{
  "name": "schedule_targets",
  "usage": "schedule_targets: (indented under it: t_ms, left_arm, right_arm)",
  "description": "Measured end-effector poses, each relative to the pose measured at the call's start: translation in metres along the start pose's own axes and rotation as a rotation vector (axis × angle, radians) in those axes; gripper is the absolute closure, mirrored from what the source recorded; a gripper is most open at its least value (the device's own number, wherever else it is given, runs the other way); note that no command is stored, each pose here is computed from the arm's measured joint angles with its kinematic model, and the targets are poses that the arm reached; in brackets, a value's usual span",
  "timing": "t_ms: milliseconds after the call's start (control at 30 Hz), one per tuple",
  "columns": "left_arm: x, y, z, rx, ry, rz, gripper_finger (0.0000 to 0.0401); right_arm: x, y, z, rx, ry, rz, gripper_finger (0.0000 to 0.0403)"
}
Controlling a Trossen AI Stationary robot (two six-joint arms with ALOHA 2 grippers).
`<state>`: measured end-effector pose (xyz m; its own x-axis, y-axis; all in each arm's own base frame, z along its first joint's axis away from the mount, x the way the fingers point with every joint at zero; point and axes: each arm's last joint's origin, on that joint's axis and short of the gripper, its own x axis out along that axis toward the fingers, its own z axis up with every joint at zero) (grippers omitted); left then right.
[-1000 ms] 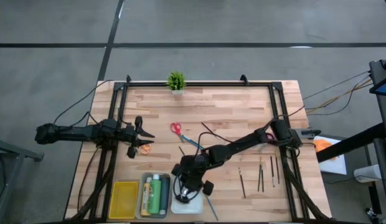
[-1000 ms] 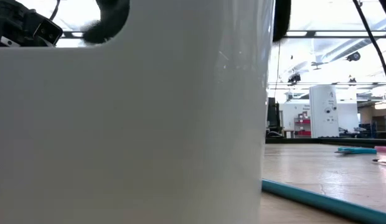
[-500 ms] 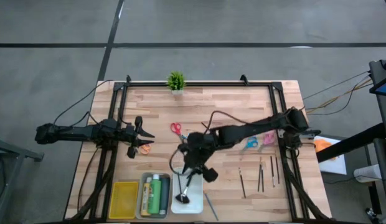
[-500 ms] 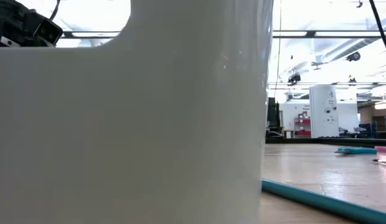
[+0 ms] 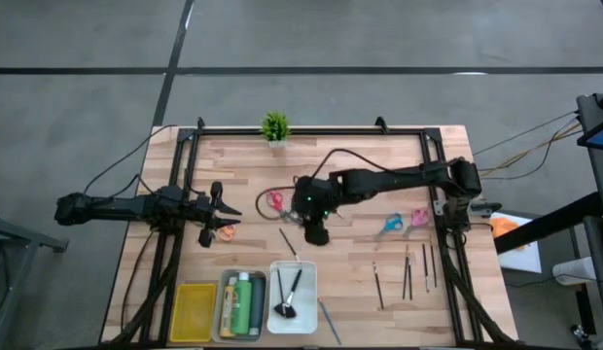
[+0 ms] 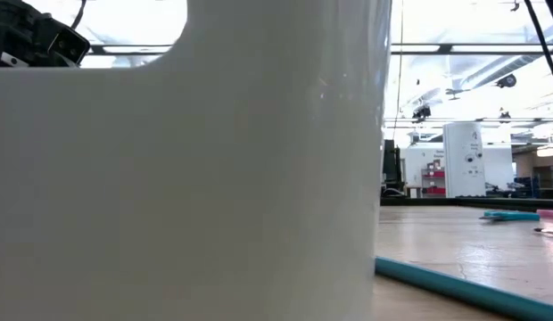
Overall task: Pick & Place Paint Supplies
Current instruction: Put the black paint brush into the white bin
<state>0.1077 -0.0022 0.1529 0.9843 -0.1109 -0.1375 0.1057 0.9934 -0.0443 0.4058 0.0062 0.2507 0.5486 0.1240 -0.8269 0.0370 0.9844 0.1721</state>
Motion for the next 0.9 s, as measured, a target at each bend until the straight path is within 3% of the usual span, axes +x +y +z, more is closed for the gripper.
schedule_targets:
  t_ms: [100,167,467,900]
  left_arm:
    - [0.0,0.0,0.0,0.0,0.0,0.0,0.0297]
    - [0.0,0.0,0.0,0.0,0.0,0.0,0.0297]
    - [0.0,0.0,0.0,0.0,0.0,0.0,0.0297]
    - [0.0,0.0,0.0,0.0,0.0,0.0,0.0297]
  right_arm:
    - [0.001,-0.013,-0.005,0.094,0.02,-0.192,0.0278]
    - [0.002,-0.02,-0.009,0.11,0.039,-0.223,0.0278]
    - [0.022,-0.026,-0.031,0.15,0.079,-0.186,0.0278]
    - [0.058,-0.031,-0.068,0.234,-0.019,-0.156,0.0278]
